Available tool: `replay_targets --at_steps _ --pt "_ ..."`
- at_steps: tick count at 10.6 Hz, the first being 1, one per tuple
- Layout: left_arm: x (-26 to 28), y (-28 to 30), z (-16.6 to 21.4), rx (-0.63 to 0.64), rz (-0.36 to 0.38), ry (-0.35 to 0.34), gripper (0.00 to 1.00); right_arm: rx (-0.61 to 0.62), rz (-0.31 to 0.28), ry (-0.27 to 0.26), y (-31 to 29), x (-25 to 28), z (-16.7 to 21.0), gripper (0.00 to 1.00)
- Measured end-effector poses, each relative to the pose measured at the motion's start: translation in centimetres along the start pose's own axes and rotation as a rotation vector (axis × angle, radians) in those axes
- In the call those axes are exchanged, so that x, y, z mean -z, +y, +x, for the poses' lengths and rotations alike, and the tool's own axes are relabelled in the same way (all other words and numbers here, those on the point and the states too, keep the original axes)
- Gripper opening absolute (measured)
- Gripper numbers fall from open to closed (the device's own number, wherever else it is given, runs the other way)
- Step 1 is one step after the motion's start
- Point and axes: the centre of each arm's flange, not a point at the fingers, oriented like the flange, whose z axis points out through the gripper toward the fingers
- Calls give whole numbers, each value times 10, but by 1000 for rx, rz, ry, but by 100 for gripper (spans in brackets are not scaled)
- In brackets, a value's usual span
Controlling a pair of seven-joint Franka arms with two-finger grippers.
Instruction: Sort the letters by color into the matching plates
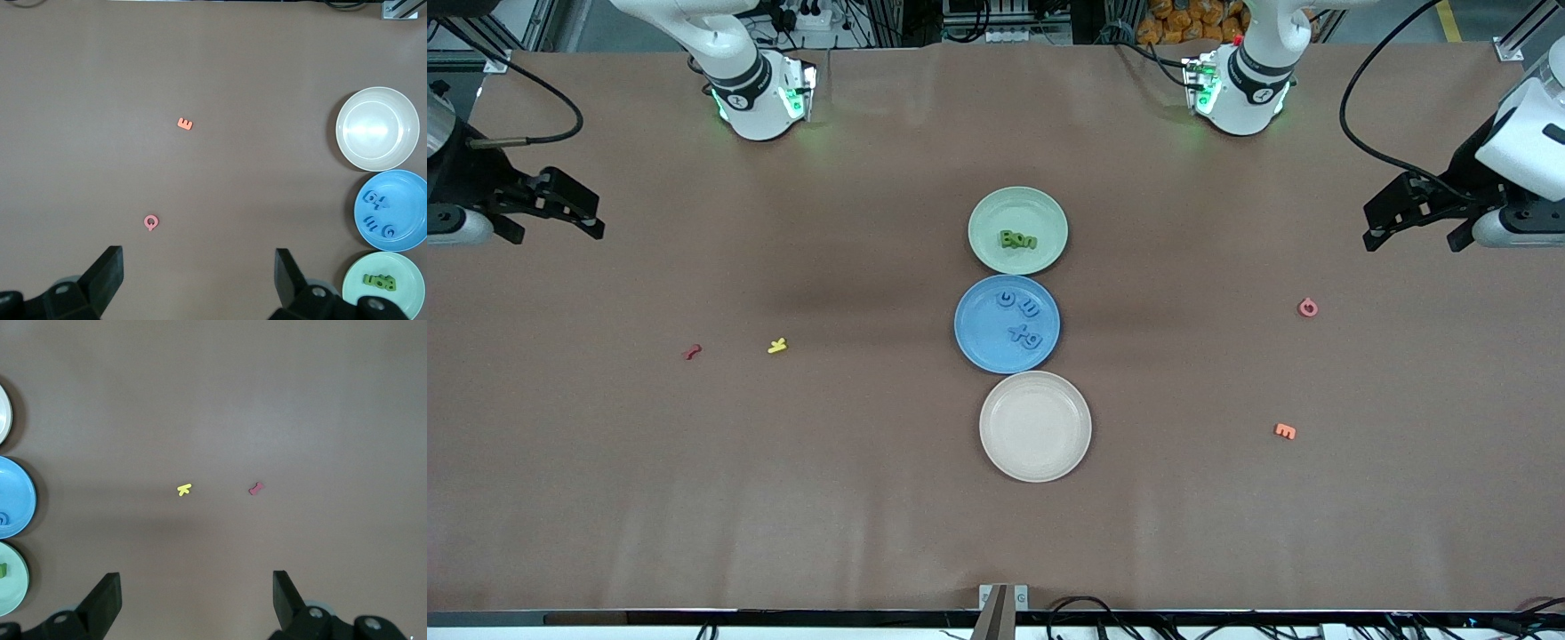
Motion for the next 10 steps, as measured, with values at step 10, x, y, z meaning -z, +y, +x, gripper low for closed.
replay_targets --at_steps 10 --pt "0 0 0 0 0 0 100 39 0 -44 -20 -9 -1 100"
